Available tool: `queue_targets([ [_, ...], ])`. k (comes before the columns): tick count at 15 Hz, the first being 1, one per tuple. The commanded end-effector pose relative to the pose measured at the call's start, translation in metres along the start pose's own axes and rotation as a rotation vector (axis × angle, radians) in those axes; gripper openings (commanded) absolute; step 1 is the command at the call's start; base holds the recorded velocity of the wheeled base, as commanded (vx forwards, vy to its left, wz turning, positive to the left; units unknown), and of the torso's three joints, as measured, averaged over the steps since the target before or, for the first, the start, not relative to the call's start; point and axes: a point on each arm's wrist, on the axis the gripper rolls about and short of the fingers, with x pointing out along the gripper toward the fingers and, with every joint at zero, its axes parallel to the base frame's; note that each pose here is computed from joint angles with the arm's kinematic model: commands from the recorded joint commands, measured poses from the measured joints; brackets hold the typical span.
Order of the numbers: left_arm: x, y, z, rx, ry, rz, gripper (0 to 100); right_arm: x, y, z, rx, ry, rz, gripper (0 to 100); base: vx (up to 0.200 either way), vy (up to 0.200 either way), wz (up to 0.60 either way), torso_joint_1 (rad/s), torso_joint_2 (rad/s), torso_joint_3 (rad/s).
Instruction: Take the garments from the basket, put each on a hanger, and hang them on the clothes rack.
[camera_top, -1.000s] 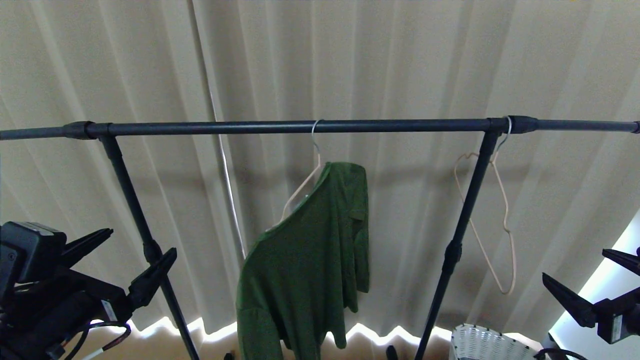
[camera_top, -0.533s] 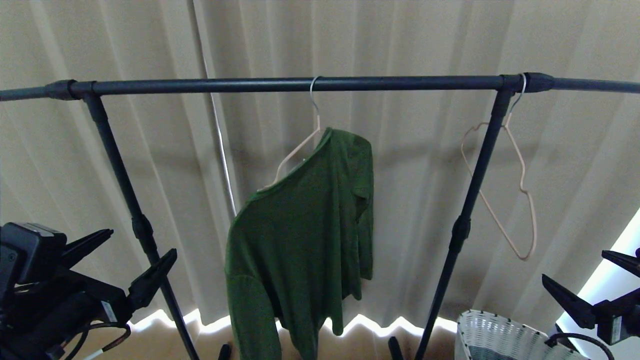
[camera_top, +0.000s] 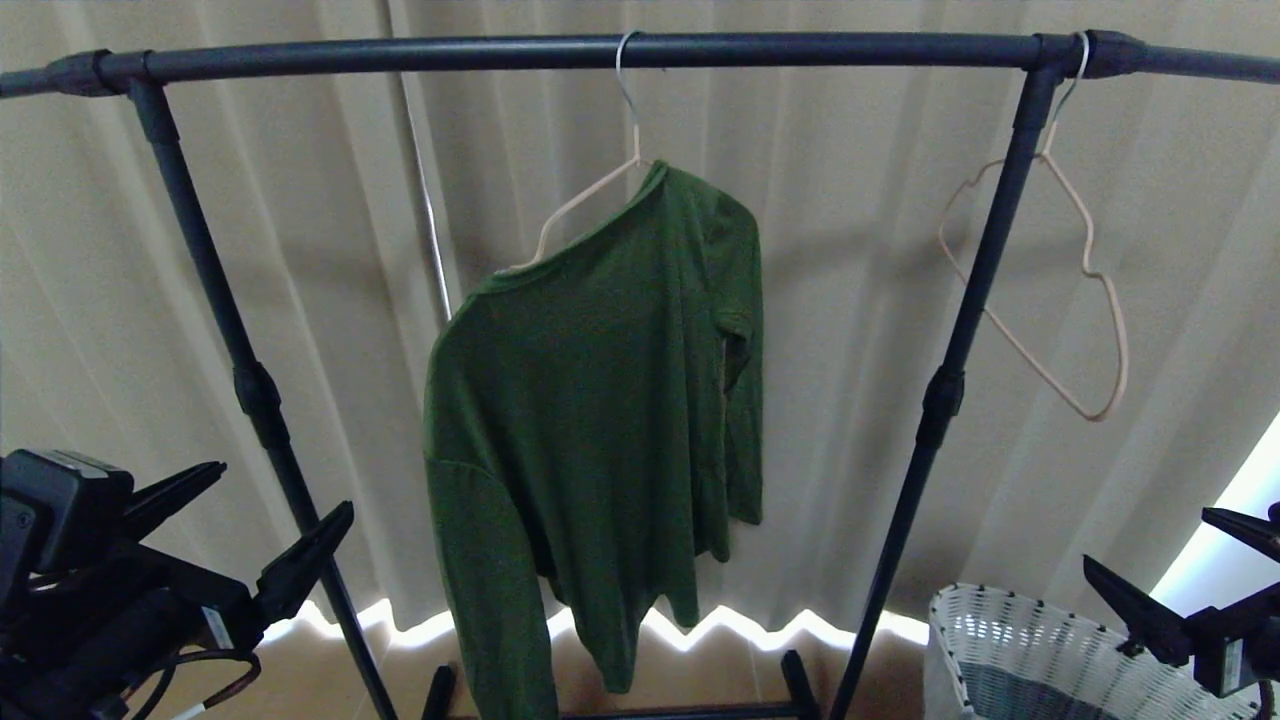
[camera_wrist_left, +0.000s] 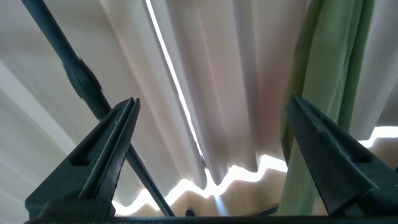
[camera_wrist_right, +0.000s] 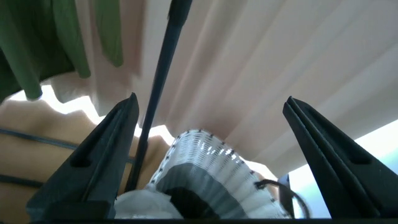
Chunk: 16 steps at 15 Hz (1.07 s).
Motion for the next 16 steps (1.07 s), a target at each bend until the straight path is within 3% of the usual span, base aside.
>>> queue_targets([
  [1, 0.0000, 0.0000, 0.0001, 0.000, -0.001, 0.000, 100, -0.0001, 0.0002, -0.0005, -0.001, 0.001, 0.001, 100, 0.000, 0.000, 0.00, -0.129, 0.46, 0.325],
  [7, -0.0002, 0.0000, -0.0002, 0.000, 0.001, 0.000, 100, -0.0006, 0.0009, -0.0025, -0.014, 0.008, 0.003, 100, 0.000, 0.000, 0.00, -0.076, 0.38, 0.302],
  [16, -0.0012, -0.0024, 0.0000, 0.001, -0.003, -0.016, 100, -0.0021, 0.0027, -0.0075, -0.022, 0.026, 0.014, 100, 0.000, 0.000, 0.00, -0.005, 0.02, 0.012],
])
